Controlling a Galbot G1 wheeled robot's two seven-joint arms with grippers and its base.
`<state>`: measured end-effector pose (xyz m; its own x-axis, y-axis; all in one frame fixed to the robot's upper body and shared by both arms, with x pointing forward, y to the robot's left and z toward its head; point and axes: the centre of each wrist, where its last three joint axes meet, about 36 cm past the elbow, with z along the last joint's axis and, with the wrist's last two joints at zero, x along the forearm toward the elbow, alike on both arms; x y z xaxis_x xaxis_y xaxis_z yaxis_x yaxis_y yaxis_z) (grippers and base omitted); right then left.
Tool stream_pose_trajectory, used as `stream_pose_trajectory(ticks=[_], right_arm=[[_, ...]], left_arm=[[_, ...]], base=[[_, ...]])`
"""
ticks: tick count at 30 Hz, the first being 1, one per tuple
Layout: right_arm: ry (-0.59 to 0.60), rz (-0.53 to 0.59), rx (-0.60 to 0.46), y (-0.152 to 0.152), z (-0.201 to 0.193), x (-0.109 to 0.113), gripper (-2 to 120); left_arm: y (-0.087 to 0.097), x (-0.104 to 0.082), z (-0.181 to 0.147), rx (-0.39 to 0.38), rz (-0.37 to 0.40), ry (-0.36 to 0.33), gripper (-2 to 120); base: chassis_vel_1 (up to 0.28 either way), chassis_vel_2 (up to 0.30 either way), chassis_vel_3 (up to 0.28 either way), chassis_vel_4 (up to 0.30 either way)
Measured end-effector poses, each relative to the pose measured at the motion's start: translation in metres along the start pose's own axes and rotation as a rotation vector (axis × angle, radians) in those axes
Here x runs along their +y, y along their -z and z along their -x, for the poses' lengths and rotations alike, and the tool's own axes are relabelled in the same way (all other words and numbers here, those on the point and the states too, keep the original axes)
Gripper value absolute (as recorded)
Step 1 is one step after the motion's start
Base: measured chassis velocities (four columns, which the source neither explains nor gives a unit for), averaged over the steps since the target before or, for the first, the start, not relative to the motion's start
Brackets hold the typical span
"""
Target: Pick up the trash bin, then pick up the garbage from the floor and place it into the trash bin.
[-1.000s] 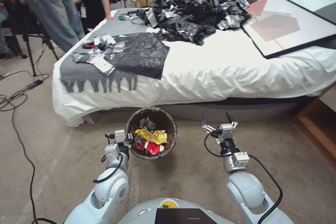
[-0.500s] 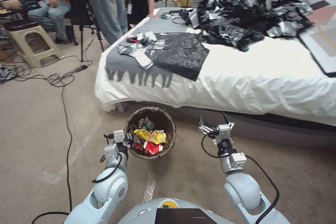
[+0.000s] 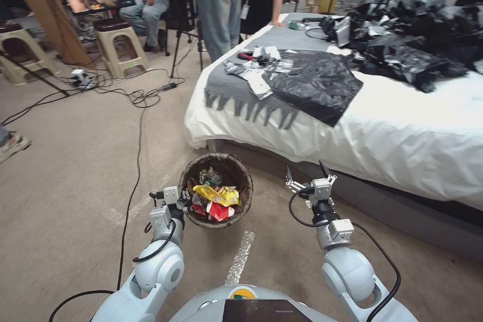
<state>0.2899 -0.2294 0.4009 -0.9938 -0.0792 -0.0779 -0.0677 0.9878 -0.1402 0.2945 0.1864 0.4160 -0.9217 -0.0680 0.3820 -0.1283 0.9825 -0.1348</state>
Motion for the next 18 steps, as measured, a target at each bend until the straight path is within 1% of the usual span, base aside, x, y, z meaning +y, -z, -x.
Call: stream_pose_trajectory(ticks=[18], right_arm=[[0.0, 0.007, 0.004, -0.0012, -0.0005, 0.0027, 100]], left_arm=[[0.0001, -0.0001, 0.0017, 0.0, 0.001, 0.0, 4]], base=[[0.124, 0.127, 0.13, 0.121]])
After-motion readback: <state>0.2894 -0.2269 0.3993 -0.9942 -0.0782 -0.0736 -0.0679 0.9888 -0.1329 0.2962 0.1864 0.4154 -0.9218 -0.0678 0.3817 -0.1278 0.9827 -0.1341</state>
